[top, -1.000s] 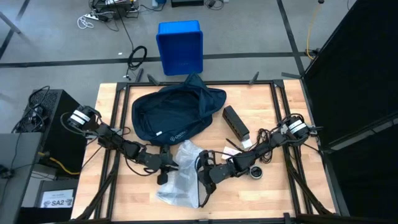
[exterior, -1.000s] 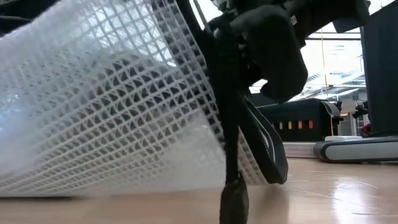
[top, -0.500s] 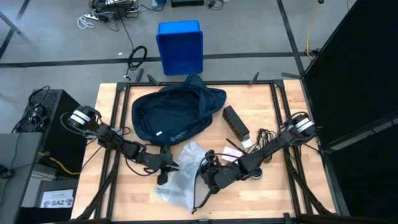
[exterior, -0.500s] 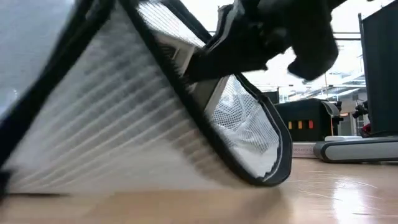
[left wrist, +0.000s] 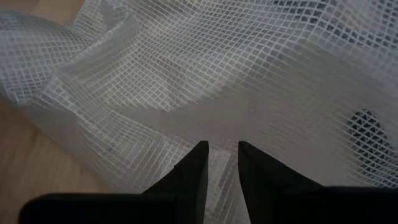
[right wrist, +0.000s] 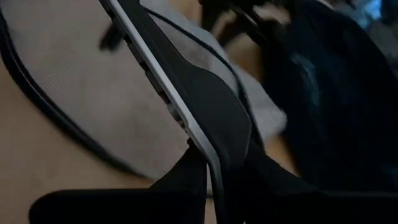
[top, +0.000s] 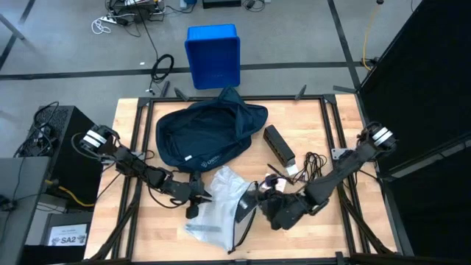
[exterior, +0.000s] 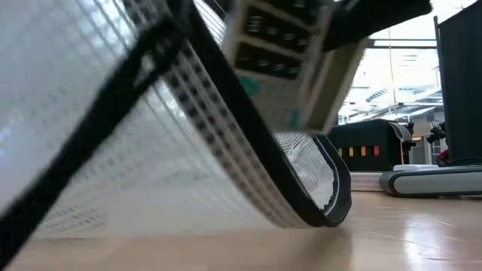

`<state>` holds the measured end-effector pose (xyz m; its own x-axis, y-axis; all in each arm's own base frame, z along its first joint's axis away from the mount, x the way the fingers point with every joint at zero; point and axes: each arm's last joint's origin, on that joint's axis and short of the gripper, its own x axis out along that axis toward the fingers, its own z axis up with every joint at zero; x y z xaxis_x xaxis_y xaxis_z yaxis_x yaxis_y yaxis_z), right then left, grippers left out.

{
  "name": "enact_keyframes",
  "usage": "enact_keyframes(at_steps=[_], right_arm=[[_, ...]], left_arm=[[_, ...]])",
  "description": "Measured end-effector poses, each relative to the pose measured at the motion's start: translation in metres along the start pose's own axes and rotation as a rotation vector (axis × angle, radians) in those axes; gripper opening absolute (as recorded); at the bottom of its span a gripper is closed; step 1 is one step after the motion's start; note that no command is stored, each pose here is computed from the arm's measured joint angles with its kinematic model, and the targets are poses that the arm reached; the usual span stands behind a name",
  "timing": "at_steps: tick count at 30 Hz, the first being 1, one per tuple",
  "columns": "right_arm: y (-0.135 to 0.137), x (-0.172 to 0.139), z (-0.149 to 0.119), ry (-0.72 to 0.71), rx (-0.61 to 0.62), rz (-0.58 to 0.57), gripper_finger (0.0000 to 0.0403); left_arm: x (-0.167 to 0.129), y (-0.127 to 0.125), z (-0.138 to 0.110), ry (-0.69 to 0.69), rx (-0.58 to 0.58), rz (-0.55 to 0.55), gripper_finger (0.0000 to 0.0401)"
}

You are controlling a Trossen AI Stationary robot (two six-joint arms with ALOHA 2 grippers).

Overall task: Unpack backpack
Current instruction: Remove the black calculator from the white mesh envelope

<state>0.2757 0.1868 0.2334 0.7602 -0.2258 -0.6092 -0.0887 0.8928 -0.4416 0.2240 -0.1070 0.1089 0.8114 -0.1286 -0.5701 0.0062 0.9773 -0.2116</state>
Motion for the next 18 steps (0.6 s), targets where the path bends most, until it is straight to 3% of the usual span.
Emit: enact_keyframes(at_steps=[8,13,18], right_arm=[[-0.020,-0.040,-0.028,0.195,0.127,-0.080,0.0032],[-0.027,-0.048,-0.047,0.375,0.190,-0.119,0.0032],[-0.027,-0.047,-0.056,0.441,0.241,-0.115,0.0032]], left_arm=[[0.000,0.000,0.000,0.000,0.001,0.001,0.0062],[0.000,0.000,0.000,0.001,0.001,0.005,0.0062],[0.000,0.000,0.000,0.003,0.002,0.005,0.0062]])
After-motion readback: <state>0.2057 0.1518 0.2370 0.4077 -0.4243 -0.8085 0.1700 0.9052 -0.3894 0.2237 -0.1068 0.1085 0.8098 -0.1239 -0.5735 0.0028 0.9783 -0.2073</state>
